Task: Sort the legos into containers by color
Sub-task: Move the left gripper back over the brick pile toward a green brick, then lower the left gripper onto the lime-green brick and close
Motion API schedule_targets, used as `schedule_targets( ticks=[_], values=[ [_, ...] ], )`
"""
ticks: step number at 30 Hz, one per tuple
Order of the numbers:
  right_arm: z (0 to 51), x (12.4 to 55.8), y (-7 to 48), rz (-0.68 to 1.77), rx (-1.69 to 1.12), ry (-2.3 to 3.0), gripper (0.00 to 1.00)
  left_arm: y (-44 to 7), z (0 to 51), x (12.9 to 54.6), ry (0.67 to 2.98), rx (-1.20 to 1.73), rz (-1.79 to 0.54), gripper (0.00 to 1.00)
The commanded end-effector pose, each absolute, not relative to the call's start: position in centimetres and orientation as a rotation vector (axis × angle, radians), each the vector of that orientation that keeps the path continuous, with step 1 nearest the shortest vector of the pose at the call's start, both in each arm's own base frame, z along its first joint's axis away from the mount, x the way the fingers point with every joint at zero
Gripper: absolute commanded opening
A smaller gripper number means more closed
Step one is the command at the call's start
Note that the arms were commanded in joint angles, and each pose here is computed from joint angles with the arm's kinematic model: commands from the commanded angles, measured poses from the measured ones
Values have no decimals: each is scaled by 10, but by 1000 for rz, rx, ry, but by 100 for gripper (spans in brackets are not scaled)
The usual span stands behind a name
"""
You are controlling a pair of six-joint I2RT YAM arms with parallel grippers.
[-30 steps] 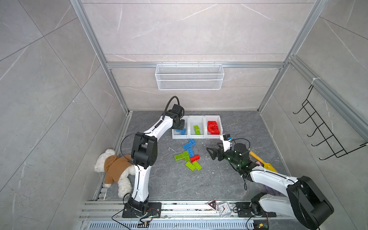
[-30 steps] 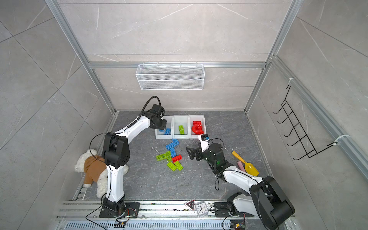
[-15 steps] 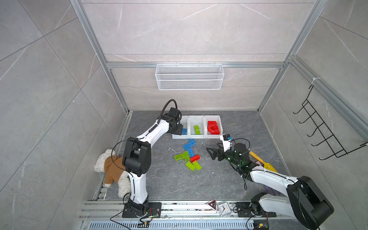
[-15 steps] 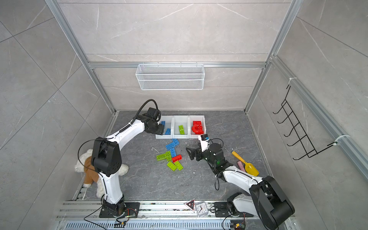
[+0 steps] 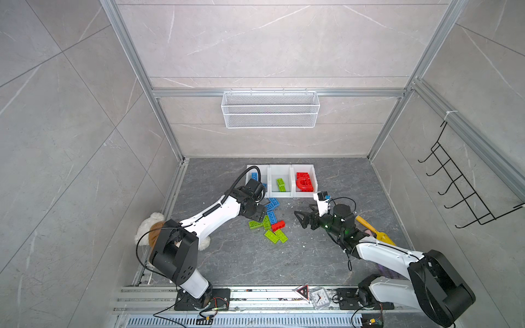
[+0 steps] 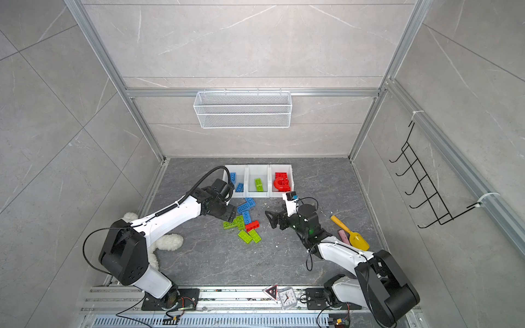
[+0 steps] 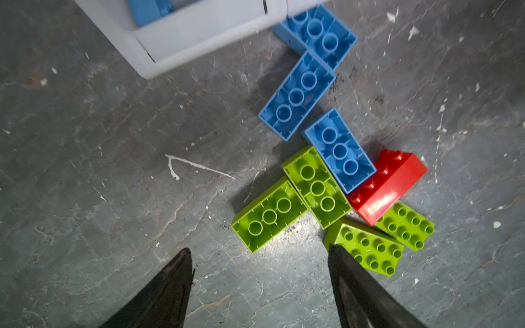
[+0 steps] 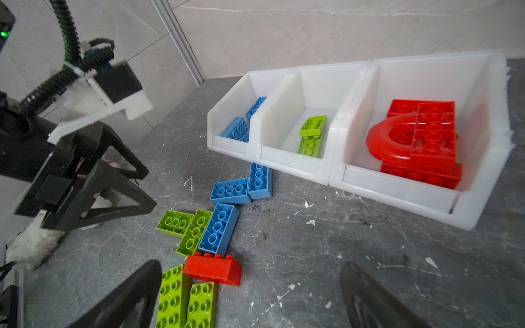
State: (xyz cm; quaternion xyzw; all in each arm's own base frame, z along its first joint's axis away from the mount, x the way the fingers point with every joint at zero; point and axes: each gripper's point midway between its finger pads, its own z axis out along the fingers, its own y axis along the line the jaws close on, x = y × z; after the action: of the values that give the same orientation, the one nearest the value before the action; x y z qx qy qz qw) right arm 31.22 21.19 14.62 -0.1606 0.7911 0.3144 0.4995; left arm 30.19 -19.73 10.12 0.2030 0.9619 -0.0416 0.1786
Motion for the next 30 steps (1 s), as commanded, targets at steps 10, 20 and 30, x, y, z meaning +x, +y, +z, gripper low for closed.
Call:
schedule_targets(
  ticks=[10, 20, 30],
  values=[
    [150, 317, 216, 784, -383, 1910, 100, -207, 76, 290, 2744, 722, -143, 80],
    [146, 318, 217, 782, -388, 1922, 100, -207, 43, 286, 2809, 827, -75, 80],
    [148, 318, 215, 770, -387, 1918, 100, -204, 28, 301, 2804, 832, 29, 80]
  ],
)
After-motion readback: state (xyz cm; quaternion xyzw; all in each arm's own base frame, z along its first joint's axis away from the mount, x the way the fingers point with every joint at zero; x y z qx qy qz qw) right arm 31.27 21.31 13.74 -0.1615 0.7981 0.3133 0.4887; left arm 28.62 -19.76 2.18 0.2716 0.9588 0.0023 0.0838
